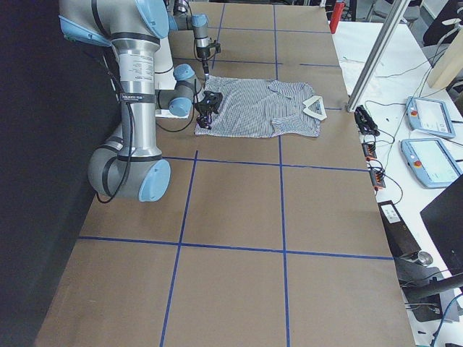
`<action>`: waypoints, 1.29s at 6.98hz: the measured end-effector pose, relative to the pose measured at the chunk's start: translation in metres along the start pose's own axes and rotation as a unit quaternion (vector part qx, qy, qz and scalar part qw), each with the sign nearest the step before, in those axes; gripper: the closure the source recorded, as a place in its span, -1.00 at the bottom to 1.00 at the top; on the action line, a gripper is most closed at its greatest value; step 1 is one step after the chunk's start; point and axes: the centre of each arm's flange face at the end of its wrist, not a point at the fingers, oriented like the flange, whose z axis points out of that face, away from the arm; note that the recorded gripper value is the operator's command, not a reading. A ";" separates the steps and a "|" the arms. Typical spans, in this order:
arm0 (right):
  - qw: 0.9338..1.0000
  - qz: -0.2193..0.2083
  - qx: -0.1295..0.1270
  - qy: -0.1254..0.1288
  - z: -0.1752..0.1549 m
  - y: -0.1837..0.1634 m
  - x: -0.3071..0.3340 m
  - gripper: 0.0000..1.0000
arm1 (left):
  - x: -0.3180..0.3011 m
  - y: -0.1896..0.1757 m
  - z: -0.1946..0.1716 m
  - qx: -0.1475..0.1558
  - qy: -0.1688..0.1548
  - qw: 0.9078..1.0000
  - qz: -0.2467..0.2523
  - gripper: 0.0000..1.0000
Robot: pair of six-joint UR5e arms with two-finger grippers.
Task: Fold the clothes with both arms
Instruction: 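Grasp the hem corners nearest the robot with both grippers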
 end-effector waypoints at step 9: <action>0.997 0.058 0.031 0.046 0.015 0.067 0.023 -0.37 | 0.009 -0.008 -0.005 0.007 0.011 1.000 -0.006 1.00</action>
